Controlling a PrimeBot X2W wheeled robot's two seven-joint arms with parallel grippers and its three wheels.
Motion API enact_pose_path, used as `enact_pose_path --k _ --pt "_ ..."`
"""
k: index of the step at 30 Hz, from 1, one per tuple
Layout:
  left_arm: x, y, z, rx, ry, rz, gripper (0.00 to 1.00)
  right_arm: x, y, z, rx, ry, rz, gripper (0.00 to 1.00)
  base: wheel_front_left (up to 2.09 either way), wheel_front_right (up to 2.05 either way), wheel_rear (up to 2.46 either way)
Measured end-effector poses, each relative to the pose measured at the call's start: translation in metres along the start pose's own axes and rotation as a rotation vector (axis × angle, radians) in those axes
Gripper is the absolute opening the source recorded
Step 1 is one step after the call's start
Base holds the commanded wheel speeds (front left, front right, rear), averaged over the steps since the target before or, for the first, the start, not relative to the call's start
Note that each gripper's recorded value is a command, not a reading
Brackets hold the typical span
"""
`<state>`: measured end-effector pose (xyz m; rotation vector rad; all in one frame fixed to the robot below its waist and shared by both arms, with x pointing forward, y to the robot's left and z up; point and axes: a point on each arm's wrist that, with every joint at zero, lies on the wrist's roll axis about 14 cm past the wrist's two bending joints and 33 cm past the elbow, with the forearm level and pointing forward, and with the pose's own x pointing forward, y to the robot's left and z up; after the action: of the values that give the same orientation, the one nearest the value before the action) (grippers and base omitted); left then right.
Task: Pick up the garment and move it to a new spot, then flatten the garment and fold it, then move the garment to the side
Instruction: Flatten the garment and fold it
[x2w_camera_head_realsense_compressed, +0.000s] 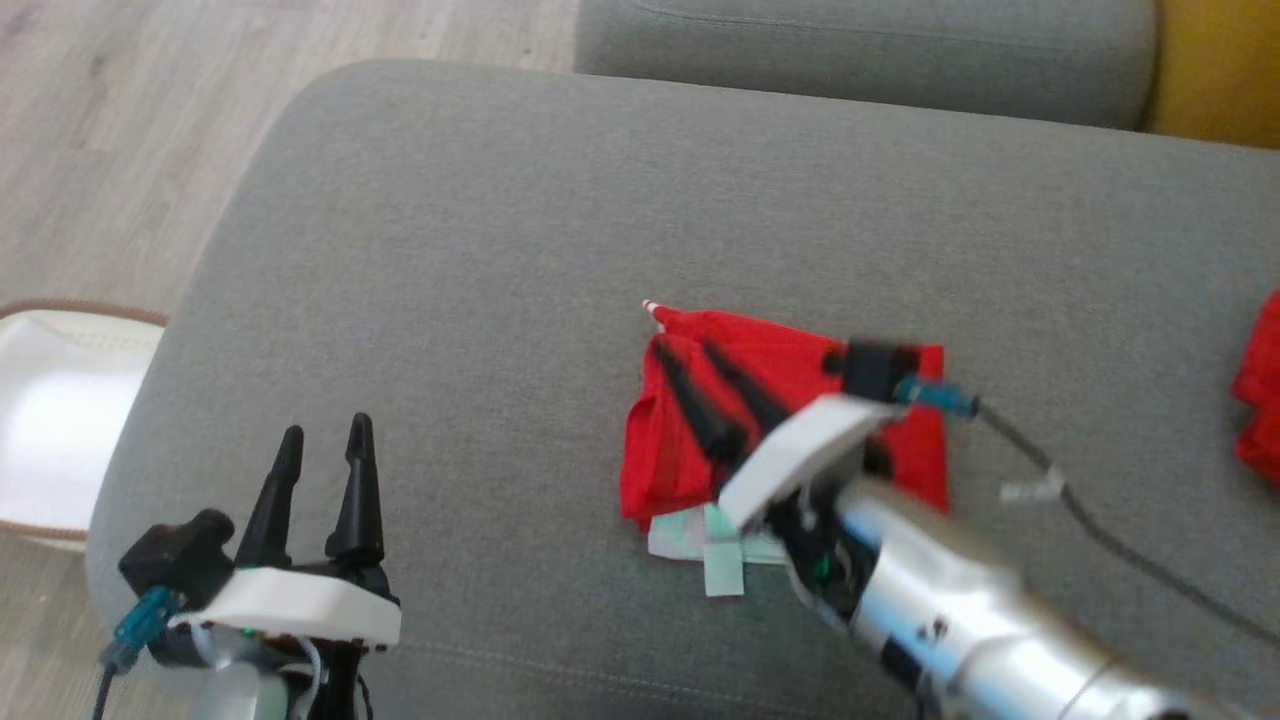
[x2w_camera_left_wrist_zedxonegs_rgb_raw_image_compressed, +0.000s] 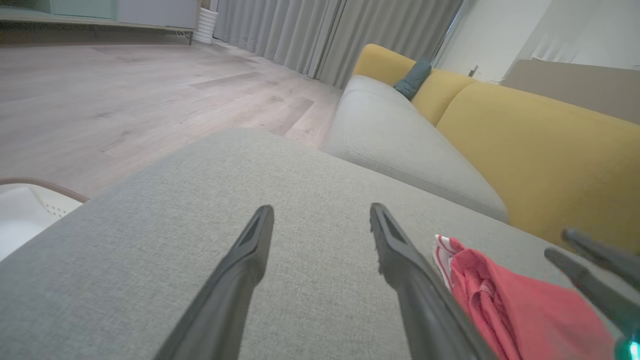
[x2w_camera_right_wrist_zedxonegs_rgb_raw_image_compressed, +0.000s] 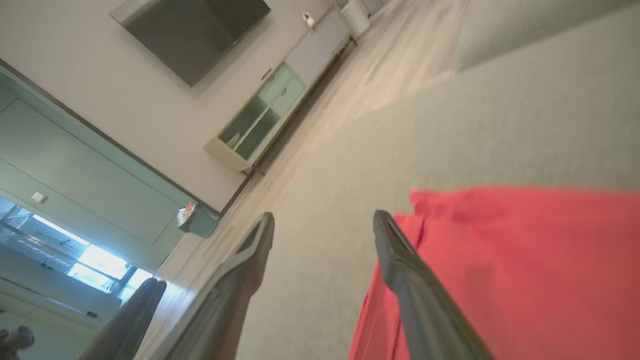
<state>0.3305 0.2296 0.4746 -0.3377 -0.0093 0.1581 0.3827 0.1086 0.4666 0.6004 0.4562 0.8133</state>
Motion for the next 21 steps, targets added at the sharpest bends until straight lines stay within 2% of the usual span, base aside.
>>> enact_pose_path --k 5,11,14,18,21 --pt "0.008 -0.014 0.005 -0.013 -0.020 -0.043 1.00 -0.001 -0.018 0.060 -0.215 -0.130 -0.048 1.00 0.00 0.00 0.00" --pt "0.018 -0.034 0.014 -0.029 -0.050 -0.095 1.00 -0.030 -0.049 0.117 -0.442 -0.285 -0.174 1.00 0.00 0.00 0.00" --pt "0.022 -0.043 0.016 -0.031 -0.057 -0.120 1.00 -0.057 -0.067 0.128 -0.523 -0.344 -0.259 1.00 0.00 0.00 0.00" --pt "0.030 -0.055 0.021 -0.032 -0.073 -0.148 1.00 -0.100 -0.095 0.119 -0.559 -0.376 -0.385 1.00 0.00 0.00 0.00" --pt "0.034 -0.061 0.025 -0.034 -0.084 -0.165 1.00 -0.118 -0.103 0.115 -0.560 -0.390 -0.429 1.00 0.00 0.00 0.00"
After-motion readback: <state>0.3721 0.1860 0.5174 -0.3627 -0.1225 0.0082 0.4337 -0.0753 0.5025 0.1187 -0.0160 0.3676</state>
